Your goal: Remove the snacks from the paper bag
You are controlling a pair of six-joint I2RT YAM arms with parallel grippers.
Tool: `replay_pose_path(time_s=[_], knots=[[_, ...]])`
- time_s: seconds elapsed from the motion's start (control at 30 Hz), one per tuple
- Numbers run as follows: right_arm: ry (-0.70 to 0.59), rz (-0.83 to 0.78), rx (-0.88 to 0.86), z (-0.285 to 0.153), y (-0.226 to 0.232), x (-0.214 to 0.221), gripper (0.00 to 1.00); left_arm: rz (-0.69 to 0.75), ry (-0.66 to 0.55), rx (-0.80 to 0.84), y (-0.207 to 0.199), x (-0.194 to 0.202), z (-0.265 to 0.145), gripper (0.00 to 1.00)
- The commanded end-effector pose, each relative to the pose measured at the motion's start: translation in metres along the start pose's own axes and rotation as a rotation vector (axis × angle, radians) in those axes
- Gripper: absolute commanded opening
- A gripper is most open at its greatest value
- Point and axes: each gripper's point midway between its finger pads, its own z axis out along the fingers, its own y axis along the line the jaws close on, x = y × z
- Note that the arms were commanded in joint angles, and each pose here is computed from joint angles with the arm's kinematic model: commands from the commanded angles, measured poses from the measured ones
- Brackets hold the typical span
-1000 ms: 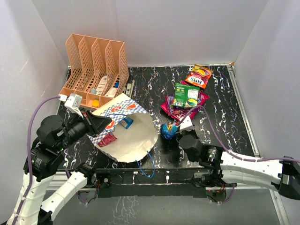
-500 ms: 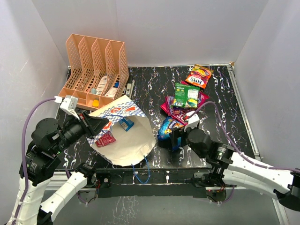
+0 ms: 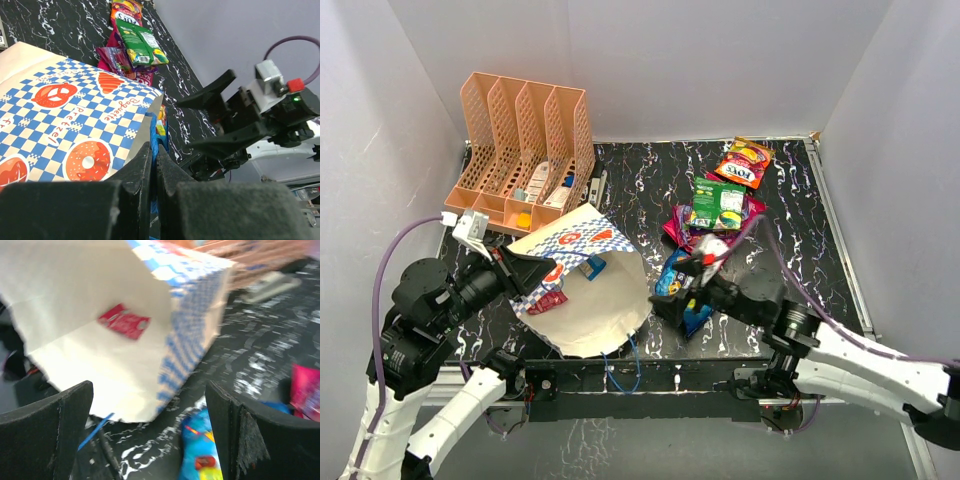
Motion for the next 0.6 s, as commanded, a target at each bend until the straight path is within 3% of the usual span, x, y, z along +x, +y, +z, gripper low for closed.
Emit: replay_pose_path(time_s=[0.0,0.1,0.2,0.33,0.57], knots=[[-0.09,-0.112,-0.467,0.025,0.088,-0.025,0.98,-0.028,-0.003,0.021,-0.003,0.004,-0.003,0.0],[-0.14,-0.168,-0.509,0.045,0.127,-0.021,0.98,-0.03,-0.007,0.026,-0.004,0.003,-0.003,0.0],[-0.186,-0.243,-0.417,0.069,0.144,-0.009,0.98,-0.028,-0.004,0.034,-0.006,0.002,-0.002,0.0],[-0.211,-0.222,-0.146,0.115,0.116,0.004,0.98,-0.029,-0.003,0.055,-0.011,-0.001,-0.001,0.0],[-0.202,-0.422,0.257,0.186,0.072,0.034,0.98,-0.041,-0.013,0.079,-0.016,-0.003,-0.002,0.0]])
